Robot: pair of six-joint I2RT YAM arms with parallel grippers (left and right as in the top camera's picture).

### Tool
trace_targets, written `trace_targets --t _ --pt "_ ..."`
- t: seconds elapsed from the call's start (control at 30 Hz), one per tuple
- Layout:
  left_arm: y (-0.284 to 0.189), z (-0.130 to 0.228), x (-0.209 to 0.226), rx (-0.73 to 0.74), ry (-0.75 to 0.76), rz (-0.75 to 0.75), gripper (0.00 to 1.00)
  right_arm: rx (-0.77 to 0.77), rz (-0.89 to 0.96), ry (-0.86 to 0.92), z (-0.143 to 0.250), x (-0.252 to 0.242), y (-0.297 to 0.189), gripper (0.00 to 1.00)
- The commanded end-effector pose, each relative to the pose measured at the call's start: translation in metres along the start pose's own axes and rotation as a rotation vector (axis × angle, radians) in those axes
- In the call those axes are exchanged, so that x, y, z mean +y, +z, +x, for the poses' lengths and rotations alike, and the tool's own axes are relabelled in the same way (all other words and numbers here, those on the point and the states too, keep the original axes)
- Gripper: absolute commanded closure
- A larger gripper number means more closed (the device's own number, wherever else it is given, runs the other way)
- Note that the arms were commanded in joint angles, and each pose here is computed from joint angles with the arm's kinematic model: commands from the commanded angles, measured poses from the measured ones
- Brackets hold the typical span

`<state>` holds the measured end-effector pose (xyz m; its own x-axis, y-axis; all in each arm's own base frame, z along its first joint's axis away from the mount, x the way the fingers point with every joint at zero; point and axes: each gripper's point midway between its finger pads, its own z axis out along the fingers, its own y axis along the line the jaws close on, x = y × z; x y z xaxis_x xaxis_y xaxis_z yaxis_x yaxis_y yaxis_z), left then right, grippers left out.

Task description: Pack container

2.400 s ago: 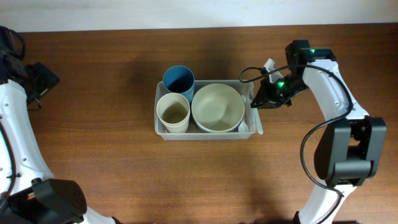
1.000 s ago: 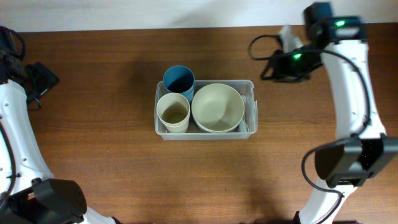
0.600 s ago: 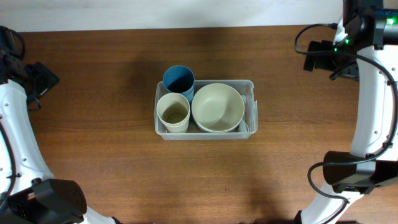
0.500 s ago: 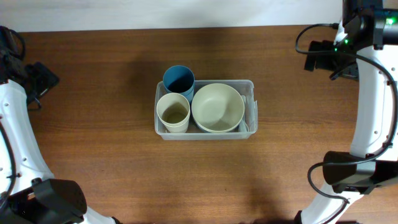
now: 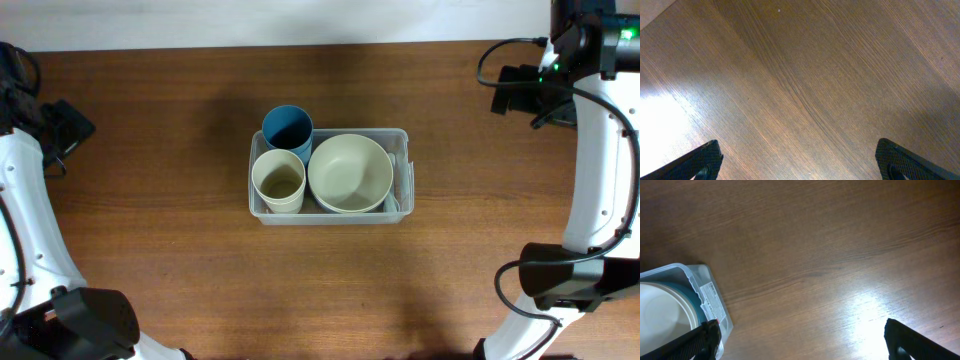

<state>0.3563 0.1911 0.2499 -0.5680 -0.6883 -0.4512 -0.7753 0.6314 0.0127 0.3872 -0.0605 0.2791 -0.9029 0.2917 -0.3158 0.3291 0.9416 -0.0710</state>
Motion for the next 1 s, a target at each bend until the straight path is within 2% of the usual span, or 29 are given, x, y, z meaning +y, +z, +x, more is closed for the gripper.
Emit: trace_targets --t 0.0,0.2,0.43,0.57,0.6,0.7,0.8,0.97 --pt "-0.001 -0.004 0.000 -0.009 -0.018 0.002 0.00 -0.021 0.016 0.018 -0.001 -0.004 -0.007 0.01" --pt "-0.001 -0.004 0.000 -0.009 -0.018 0.002 0.00 -0.031 0.013 0.019 -0.001 -0.004 -0.010 0.01" --pt "-0.001 -0.004 0.000 -0.009 -0.018 0.002 0.00 -0.207 -0.017 0.037 0.019 -0.021 -0.084 0.01" --pt "-0.001 -0.004 0.000 -0.009 -0.018 0.002 0.00 -0.282 -0.033 0.048 0.060 -0.035 -0.123 0.01" --pt "-0.001 -0.004 0.000 -0.009 -0.018 0.002 0.00 -0.292 -0.035 0.050 0.087 -0.042 -0.131 0.01" --pt "-0.001 -0.004 0.000 -0.009 -0.018 0.002 0.00 -0.296 -0.037 0.054 0.131 -0.051 -0.129 0.01" --pt "-0.001 -0.004 0.000 -0.009 -0.018 0.002 0.00 -0.407 -0.062 0.071 0.144 -0.053 -0.120 0.01" --pt "-0.001 -0.004 0.000 -0.009 -0.018 0.002 0.00 -0.715 -0.191 0.099 0.146 -0.040 -0.106 0.01"
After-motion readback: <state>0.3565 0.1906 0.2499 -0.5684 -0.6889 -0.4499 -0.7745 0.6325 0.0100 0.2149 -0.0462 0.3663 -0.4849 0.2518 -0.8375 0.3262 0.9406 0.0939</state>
